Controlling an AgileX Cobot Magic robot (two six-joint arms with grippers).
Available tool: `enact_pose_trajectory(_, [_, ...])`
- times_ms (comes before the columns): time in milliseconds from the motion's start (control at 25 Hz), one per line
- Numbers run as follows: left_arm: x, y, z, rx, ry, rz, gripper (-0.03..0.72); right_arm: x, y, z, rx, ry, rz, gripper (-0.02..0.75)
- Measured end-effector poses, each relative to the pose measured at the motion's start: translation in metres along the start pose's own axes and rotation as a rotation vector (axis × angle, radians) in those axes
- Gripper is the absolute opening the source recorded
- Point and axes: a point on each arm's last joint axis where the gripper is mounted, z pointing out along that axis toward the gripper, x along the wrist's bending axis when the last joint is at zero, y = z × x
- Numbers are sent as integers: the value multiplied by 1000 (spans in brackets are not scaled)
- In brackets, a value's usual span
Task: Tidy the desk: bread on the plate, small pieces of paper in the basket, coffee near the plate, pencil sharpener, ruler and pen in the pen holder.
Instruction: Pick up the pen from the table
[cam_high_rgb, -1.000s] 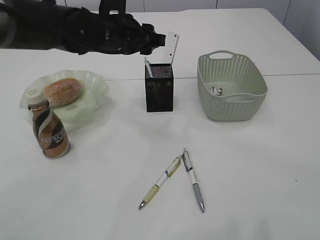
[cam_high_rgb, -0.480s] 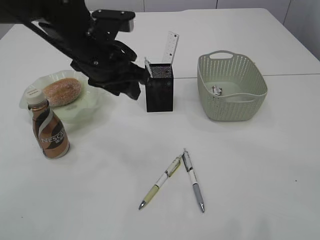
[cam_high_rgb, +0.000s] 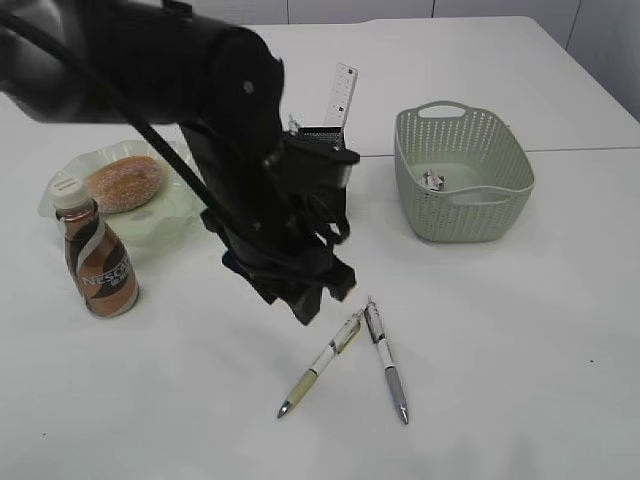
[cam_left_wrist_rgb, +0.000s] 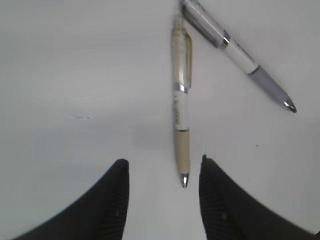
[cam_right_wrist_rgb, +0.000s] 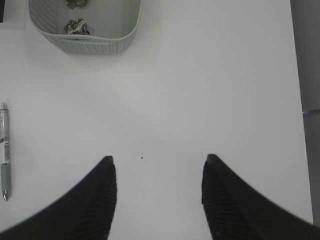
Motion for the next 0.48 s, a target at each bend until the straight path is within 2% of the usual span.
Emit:
enact_pose_trajectory(200, [-24,-6,31,75,-4,58,340,0,0,0,0,0,0,405])
enact_pose_trajectory(480, [-28,-4,49,68,-7,65,332,0,0,0,0,0,0,405])
